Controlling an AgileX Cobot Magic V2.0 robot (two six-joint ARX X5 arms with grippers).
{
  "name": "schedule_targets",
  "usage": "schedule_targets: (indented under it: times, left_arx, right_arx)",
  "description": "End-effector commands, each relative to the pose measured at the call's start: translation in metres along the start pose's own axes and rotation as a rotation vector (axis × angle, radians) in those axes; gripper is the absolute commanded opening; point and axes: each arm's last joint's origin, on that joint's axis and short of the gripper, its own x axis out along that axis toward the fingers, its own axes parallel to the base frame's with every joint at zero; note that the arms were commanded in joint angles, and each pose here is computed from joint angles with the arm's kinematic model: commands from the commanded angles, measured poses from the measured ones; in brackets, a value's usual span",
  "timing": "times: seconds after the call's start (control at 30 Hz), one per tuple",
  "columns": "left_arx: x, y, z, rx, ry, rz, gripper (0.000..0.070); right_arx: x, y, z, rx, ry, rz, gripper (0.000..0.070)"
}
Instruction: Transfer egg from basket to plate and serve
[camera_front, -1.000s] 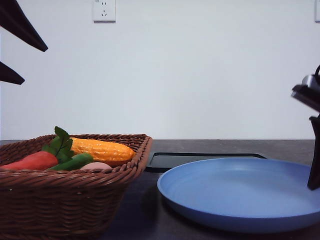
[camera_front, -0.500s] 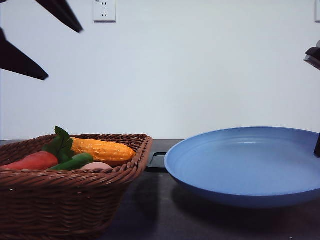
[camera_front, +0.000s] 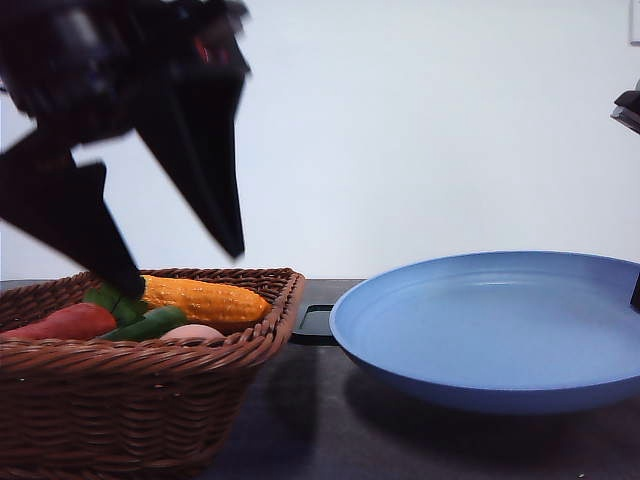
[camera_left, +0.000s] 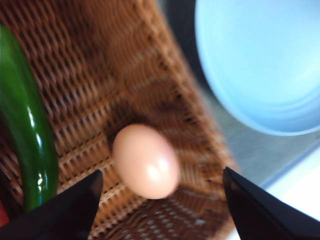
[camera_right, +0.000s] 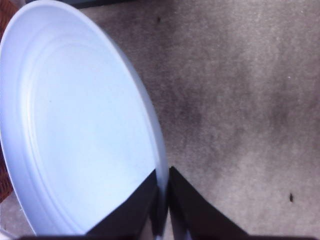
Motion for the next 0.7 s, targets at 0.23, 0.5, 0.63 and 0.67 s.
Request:
schedule_targets:
  times: [0.23,0.5,0.63,0.67]
  left_arx:
    - [0.033,0.001,0.006,-0.009,0.072,0.051,0.0475]
    - [0.042,0.0,0.007,-0.005,0.091,0.048,0.0467]
    - [0.042,0.0,0.006,-0.006,0.103,0.04,0.04]
    - [0.042,0.0,0.006,-0.006,0.102,0.038,0.039]
  right_arx:
    - [-0.001,0.001,0.003,-0.01,-0.008,0.01,0.0]
    - [-0.001,0.001,0.003,-0.011,-0.009,0.01,0.0]
    - [-0.001,0.001,0.003,-0.011,-0.009,0.01,0.0]
    - [-0.001,0.001,0.003,-0.011,-0.009,0.01,0.0]
